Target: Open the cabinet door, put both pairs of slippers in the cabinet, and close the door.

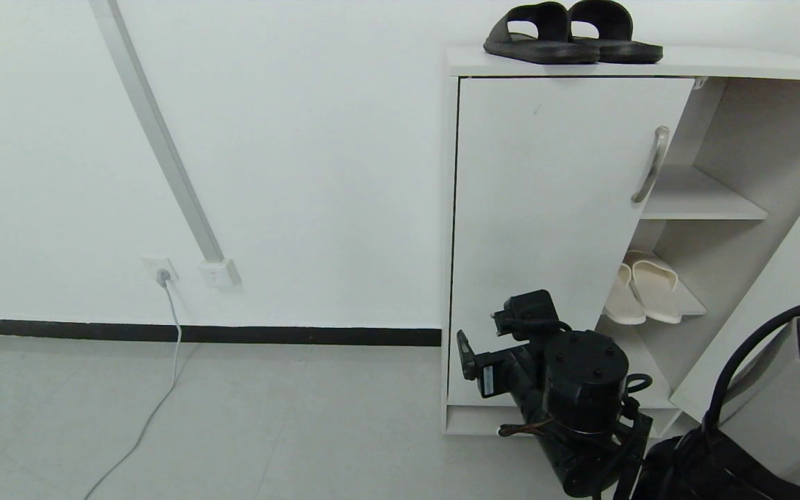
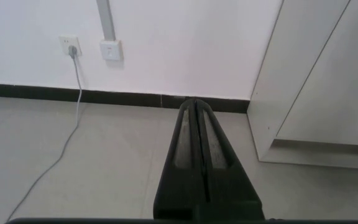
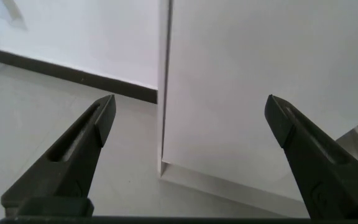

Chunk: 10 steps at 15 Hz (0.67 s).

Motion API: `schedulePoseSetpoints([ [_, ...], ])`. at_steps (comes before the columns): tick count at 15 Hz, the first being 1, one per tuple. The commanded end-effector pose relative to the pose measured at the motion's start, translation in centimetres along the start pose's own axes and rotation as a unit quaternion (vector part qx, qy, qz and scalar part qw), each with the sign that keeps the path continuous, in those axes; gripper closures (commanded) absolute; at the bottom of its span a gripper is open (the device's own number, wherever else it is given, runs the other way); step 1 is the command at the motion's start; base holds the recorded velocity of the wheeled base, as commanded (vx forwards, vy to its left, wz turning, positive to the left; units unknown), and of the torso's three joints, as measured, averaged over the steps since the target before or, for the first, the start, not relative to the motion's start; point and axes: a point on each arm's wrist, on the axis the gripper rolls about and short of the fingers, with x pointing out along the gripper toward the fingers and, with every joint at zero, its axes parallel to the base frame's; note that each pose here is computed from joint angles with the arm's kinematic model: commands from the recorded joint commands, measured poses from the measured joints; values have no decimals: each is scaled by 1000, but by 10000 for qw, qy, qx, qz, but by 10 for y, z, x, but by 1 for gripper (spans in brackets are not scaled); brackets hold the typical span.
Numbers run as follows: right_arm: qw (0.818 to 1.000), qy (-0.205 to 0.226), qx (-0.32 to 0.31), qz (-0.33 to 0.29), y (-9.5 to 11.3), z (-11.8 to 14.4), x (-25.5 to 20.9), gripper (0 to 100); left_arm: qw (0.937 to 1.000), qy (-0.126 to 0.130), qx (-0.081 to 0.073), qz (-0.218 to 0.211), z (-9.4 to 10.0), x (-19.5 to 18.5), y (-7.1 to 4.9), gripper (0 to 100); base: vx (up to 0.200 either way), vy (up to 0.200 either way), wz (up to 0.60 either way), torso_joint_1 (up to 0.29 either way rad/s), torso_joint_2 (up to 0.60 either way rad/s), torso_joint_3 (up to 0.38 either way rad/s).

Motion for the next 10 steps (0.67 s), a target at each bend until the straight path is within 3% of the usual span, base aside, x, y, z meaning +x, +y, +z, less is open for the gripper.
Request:
schedulePoseSetpoints([
  [1, 10000, 18, -21, -18, -1, -1, 0, 0, 10000, -27, -8, 5, 0, 0, 0, 100, 0, 0, 0, 0, 0, 0],
  [10, 10000, -43, -44, -20, -2, 1, 0, 0, 10000, -27, 0, -2, 0, 0, 0, 100, 0, 0, 0, 0, 0, 0],
])
